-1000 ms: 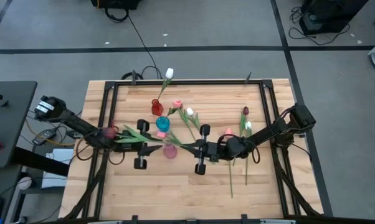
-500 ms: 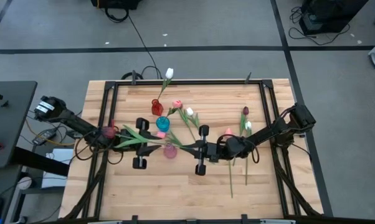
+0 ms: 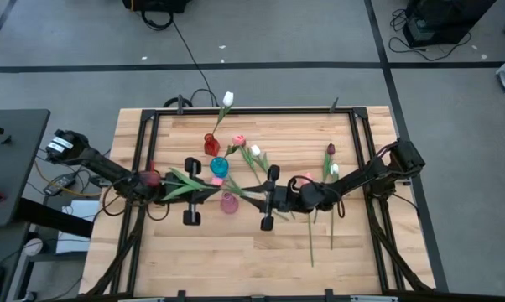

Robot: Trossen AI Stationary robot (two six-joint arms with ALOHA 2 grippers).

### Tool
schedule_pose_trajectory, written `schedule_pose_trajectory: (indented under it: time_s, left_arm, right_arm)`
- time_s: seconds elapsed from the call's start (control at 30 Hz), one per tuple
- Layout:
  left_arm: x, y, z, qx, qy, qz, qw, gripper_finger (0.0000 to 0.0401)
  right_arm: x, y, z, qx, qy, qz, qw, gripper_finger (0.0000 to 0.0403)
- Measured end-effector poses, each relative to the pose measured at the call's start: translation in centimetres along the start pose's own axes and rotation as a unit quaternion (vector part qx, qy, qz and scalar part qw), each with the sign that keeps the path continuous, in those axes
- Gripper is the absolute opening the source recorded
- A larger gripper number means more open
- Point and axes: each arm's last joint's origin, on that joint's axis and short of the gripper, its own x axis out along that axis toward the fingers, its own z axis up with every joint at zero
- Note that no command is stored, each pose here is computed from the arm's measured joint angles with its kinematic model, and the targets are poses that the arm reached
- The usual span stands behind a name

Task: Sort flowers into vase by color
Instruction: Put the bottom left red flower into the purple vase

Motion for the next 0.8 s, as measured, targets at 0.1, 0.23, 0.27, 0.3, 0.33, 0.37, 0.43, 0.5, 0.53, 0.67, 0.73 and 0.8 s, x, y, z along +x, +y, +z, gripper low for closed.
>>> schedule_pose_trajectory:
  time_s: [0.1,0.23,0.27,0.3,0.33,0.37,0.43,0.5,0.53,0.67,0.73,0.8]
  left_arm:
    - [-0.7,0.1,0.7,-0.008,0.026,-0.01,1.0,0.0006]
    - [-2.3,0.5,1.5,-0.011,0.086,-0.017,0.996,0.0006]
    - [-2.7,0.7,1.8,-0.009,0.095,-0.011,0.995,0.0006]
    - [-3.1,0.9,2.1,-0.008,0.101,-0.005,0.995,0.0006]
    - [-3.5,1.2,2.4,-0.006,0.108,0.001,0.994,0.0006]
    - [-3.8,1.4,2.5,-0.002,0.116,0.006,0.993,0.0006]
    - [-4.5,1.9,2.8,0.004,0.128,0.011,0.992,0.0007]
    - [-5.1,2.3,3.2,0.005,0.133,0.019,0.991,0.0007]
    - [-5.4,2.6,3.3,0.007,0.137,0.028,0.99,0.0007]
    - [-6.7,3.6,3.7,0.02,0.159,0.076,0.984,0.0007]
    - [-7.2,4.0,3.9,0.017,0.161,0.096,0.982,0.0007]
    - [-7.6,4.3,4.1,0.006,0.16,0.104,0.982,0.0007]
  right_arm:
    - [-0.1,-0.6,0.1,0.015,0.041,-0.007,0.999,0.0137]
    - [-0.7,-1.9,1.0,0.024,0.105,-0.004,0.994,0.0156]
    - [-0.8,-2.3,1.2,0.022,0.12,-0.003,0.993,0.0159]
    - [-1.0,-2.7,1.3,0.017,0.134,-0.005,0.991,0.0161]
    - [-1.1,-3.2,1.4,0.01,0.146,-0.009,0.989,0.0162]
    - [-1.2,-3.6,1.5,0.001,0.155,-0.013,0.988,0.0163]
    - [-1.3,-4.6,1.9,-0.015,0.17,-0.019,0.985,0.0164]
    - [-1.5,-5.8,2.3,-0.026,0.183,-0.022,0.983,0.0164]
    - [-1.6,-6.4,2.5,-0.03,0.187,-0.022,0.982,0.0164]
    - [-2.0,-8.5,3.2,-0.045,0.194,-0.012,0.98,0.0164]
    - [-2.3,-9.5,3.0,-0.046,0.189,0.0,0.981,0.0163]
    - [-2.6,-10.5,2.7,-0.041,0.173,0.007,0.984,0.0163]
